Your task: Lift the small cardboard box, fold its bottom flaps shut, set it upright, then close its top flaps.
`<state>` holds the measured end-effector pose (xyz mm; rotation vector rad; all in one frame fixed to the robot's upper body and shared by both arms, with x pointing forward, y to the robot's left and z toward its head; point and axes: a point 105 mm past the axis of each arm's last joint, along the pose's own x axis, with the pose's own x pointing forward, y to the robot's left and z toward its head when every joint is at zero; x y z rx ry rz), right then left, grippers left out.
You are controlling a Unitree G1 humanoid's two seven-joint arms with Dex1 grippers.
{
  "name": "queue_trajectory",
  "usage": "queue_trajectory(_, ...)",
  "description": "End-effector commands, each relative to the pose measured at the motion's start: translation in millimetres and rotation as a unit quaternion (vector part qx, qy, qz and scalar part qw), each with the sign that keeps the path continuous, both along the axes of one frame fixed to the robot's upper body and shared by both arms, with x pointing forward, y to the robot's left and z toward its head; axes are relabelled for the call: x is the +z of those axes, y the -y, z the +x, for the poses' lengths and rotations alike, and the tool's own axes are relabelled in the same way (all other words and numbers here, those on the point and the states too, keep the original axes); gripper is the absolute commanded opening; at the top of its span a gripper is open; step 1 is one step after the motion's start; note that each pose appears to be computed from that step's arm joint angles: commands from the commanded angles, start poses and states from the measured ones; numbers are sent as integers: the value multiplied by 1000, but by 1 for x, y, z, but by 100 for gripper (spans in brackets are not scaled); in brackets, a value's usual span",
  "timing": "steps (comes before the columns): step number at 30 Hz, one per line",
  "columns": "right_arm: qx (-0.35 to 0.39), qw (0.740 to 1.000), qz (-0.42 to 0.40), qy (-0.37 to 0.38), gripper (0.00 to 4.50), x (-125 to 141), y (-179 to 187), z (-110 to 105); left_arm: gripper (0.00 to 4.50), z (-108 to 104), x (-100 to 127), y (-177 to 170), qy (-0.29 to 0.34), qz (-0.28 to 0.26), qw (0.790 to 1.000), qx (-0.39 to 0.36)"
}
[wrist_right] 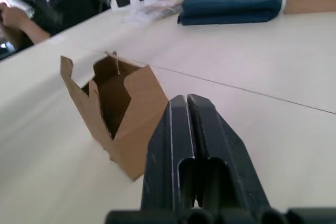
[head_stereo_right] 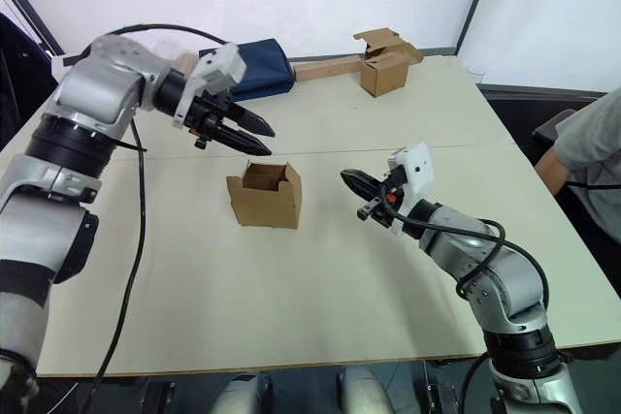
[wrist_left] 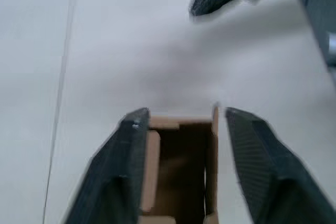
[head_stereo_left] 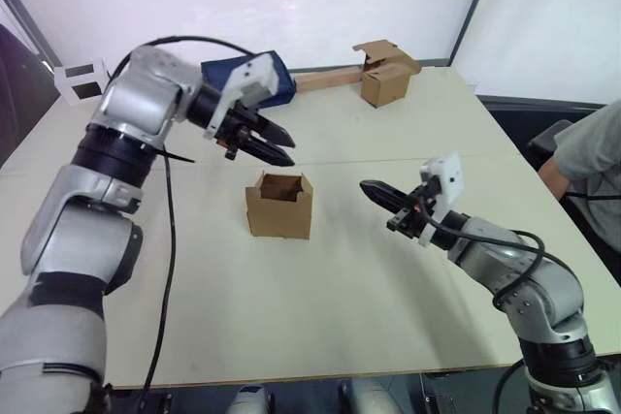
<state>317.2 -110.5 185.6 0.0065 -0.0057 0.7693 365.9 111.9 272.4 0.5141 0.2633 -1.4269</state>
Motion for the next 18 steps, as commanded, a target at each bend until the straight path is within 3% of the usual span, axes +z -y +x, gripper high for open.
queue_trajectory(1, -3, 999, -38, 12, 0, -1, -8, 9, 63, 9, -1, -26, 33, -54, 996, 62)
queue_trajectory(3, -5, 998, -59, 3, 0, -8, -10, 13, 5, 13, -8, -36, 38, -68, 992, 94)
queue_trajectory(7, -24, 994, -98, -31, 0, -29, -17, 26, 5, 27, -32, -62, 53, -102, 973, 202)
queue_trajectory(10, -25, 991, -124, -39, 0, -40, -25, 31, 5, 35, -63, -80, 71, -77, 956, 274)
queue_trajectory(15, -15, 988, -143, -57, 0, -54, -36, 35, 5, 19, -114, -88, 44, -26, 959, 280)
queue_trajectory(18, -6, 988, -142, -64, 0, -59, -41, 35, 5, 13, -126, -85, 23, -21, 960, 278)
